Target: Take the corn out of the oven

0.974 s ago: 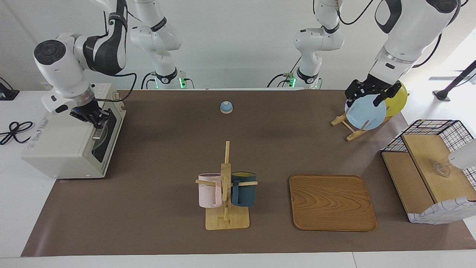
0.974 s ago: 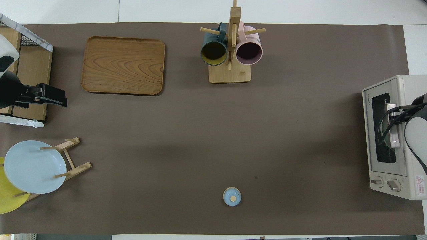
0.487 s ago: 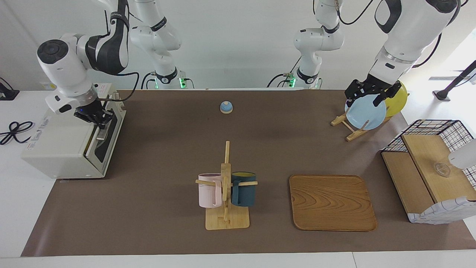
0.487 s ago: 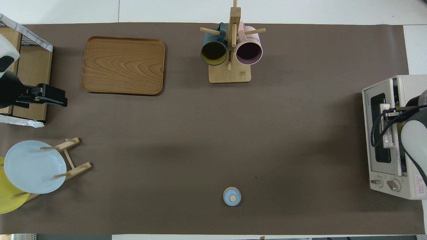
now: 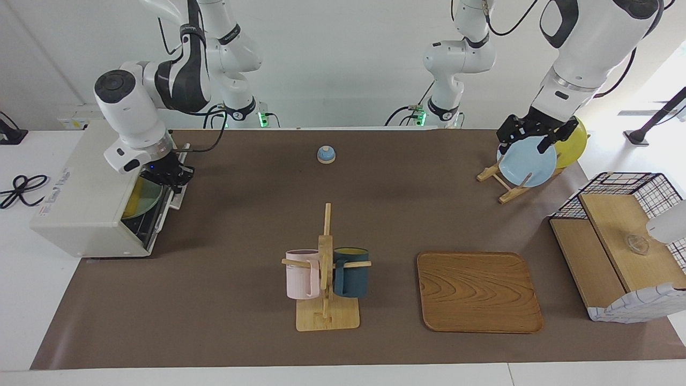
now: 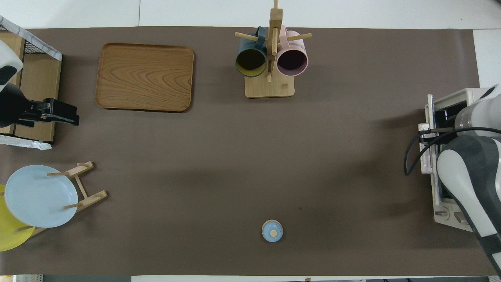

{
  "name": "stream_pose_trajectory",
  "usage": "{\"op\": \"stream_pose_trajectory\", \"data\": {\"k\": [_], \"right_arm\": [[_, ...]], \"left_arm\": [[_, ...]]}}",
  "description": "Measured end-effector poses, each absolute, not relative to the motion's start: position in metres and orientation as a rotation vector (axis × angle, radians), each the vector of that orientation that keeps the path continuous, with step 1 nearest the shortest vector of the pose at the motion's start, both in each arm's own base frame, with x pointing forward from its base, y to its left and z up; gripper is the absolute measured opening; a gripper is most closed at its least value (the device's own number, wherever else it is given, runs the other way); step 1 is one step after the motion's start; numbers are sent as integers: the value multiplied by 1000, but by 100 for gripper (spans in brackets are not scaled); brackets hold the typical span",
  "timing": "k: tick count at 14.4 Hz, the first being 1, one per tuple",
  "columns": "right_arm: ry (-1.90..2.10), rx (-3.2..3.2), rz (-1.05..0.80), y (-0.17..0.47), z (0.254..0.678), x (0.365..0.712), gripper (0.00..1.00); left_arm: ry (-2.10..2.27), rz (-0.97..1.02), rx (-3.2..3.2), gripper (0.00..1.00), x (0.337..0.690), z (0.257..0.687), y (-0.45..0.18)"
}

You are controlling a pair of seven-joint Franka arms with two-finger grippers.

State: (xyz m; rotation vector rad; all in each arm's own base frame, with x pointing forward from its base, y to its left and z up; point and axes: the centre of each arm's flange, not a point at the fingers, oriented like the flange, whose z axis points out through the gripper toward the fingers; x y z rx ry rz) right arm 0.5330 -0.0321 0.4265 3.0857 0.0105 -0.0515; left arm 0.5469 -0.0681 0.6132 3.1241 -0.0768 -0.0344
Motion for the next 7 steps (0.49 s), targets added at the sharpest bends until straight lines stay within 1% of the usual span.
{"op": "stream_pose_trajectory", "data": {"k": [3,7], "right_arm": [[20,3102,-18,-11,394,535,1],[-16,3102,-9,2,365,538,1]], "left_arm": [[-74,-37,3124,100,547,612,-67],[-73,-37,3124,100,547,612,-67]]}}
